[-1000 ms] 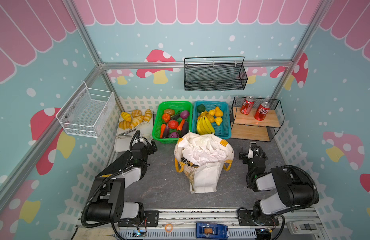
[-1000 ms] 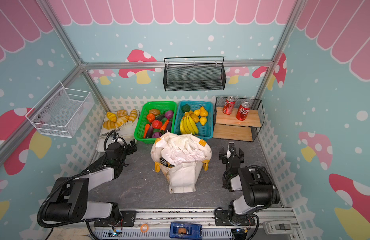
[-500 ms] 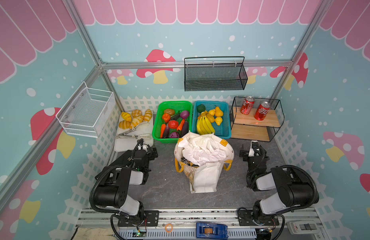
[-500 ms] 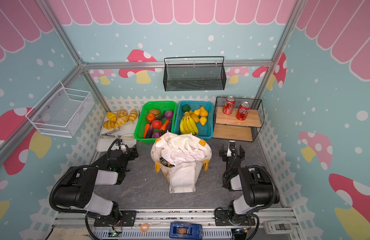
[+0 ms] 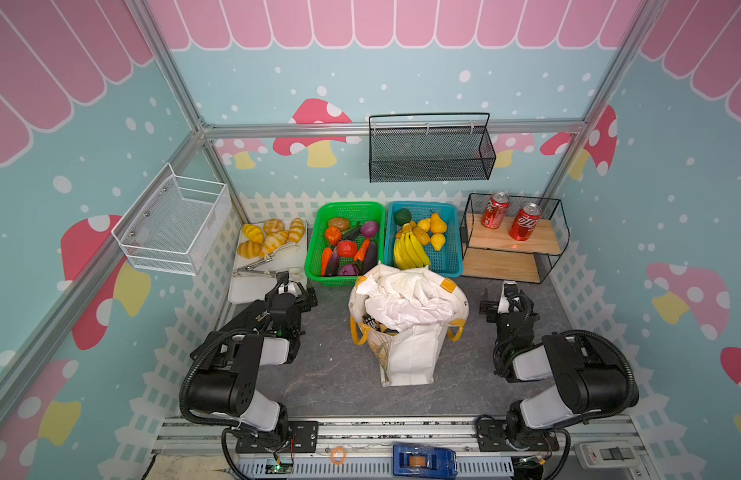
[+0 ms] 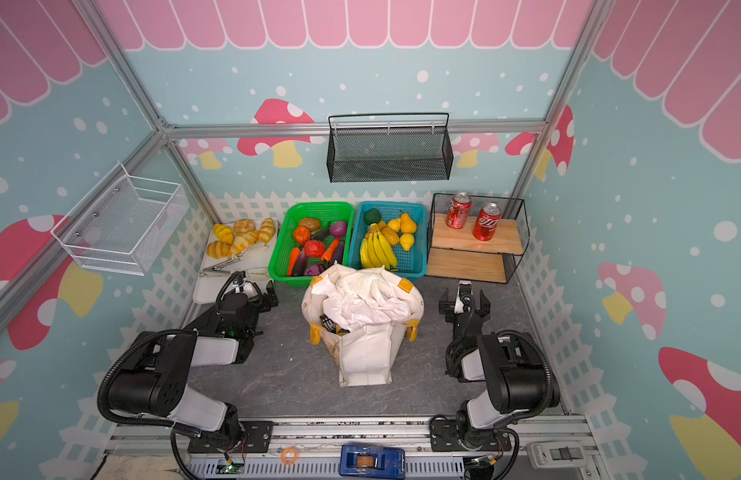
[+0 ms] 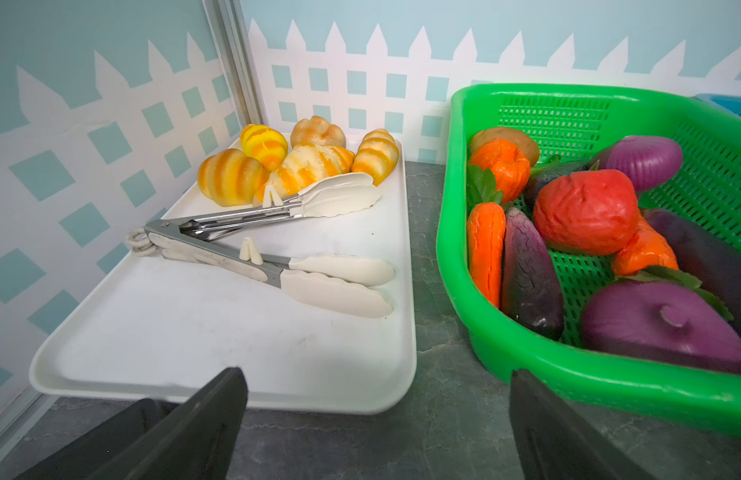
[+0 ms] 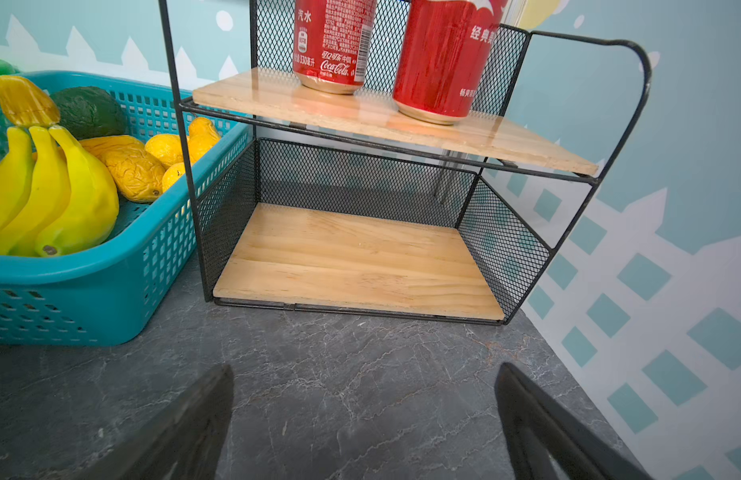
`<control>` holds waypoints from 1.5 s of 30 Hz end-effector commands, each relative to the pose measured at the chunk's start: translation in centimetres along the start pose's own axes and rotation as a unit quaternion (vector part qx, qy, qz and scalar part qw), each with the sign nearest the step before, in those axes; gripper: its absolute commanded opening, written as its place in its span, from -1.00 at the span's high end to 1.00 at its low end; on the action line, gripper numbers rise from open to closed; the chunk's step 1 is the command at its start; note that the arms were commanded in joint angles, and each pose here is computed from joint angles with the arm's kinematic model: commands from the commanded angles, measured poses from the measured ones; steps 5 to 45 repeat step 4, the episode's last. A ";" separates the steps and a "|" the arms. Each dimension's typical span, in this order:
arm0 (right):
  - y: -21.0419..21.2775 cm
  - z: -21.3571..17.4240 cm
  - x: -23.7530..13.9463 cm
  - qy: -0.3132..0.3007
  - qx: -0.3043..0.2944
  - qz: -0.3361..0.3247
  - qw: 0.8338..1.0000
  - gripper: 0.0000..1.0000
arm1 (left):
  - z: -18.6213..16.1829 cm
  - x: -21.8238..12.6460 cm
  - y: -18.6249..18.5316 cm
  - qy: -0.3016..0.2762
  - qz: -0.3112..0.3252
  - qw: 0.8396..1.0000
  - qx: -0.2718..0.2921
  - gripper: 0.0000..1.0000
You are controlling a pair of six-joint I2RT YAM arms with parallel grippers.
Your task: Place the mixed food into the grocery bags and tie them
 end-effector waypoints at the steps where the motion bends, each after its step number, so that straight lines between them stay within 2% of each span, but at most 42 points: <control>1: 0.1 0.9 0.3 -0.023 -0.005 0.003 1.000 -0.98 | 0.5 0.2 0.0 -0.008 0.011 1.000 0.013 -0.99; 45: 0.0 0.8 0.0 -0.025 -0.005 0.005 1.000 -0.99 | 0.4 0.2 0.0 -0.009 0.012 1.000 0.013 -1.00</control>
Point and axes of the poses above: each gripper's point midway between its finger pads, its own x axis out along the fingers, its own y axis along the line the jaws close on, z = x × y, the point moved 8 cm from there along -x, back along the fingers, and after that the axes turned 5 degrees about x, right-handed, at the moved point
